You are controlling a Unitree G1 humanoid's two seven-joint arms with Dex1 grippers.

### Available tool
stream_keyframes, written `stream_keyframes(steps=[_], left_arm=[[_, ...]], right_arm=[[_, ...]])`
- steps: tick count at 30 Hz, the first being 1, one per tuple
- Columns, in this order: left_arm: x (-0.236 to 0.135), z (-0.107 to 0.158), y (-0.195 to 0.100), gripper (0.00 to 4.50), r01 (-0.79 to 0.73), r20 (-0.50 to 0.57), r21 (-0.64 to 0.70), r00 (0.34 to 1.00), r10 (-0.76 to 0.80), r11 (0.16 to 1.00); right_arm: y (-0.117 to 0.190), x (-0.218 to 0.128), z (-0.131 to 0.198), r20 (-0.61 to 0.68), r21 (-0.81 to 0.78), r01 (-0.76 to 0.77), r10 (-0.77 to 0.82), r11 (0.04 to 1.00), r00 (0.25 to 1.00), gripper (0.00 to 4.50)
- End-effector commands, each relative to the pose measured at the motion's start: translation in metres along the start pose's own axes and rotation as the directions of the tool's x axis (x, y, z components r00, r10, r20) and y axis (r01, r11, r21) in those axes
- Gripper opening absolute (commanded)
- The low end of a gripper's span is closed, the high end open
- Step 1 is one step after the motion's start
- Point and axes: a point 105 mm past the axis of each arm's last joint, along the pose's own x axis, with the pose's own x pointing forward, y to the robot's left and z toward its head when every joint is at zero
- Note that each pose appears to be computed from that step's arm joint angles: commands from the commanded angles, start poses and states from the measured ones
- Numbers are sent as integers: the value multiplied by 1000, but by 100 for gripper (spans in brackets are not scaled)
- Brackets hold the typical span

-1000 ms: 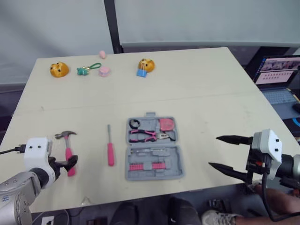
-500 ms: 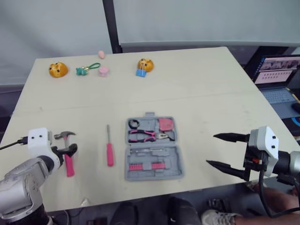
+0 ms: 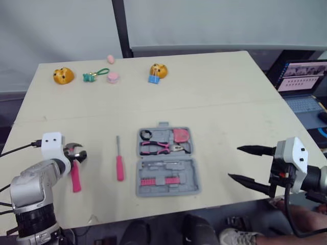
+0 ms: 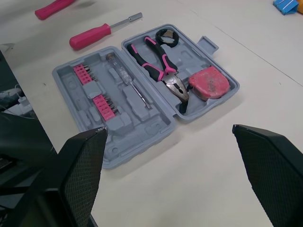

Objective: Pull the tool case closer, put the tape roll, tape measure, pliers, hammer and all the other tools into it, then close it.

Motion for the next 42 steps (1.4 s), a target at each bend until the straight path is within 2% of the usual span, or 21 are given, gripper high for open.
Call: stream_keyframes(steps=[1, 8, 23, 41, 42], left_arm=[[4, 12, 4, 448, -22, 39, 27, 999, 20, 999], [16, 14, 9, 448, -35, 33, 24, 999, 34, 999], [7, 2, 13, 448, -74, -2, -3, 997, 74, 997], [11, 5, 10, 448, -98, 15, -31, 995, 99, 995], [12, 5, 10, 424, -100, 15, -35, 995, 101, 994]], right_arm=[[0, -5, 10, 11, -44, 22, -21, 999, 1000, 450], [1, -9, 7, -3, -36, 40, -40, 999, 999, 450], [2, -14, 5, -8, -30, 44, -45, 999, 999, 450], [1, -12, 5, -7, -29, 49, -49, 998, 999, 450], [1, -12, 5, -7, -29, 49, -49, 998, 999, 450]])
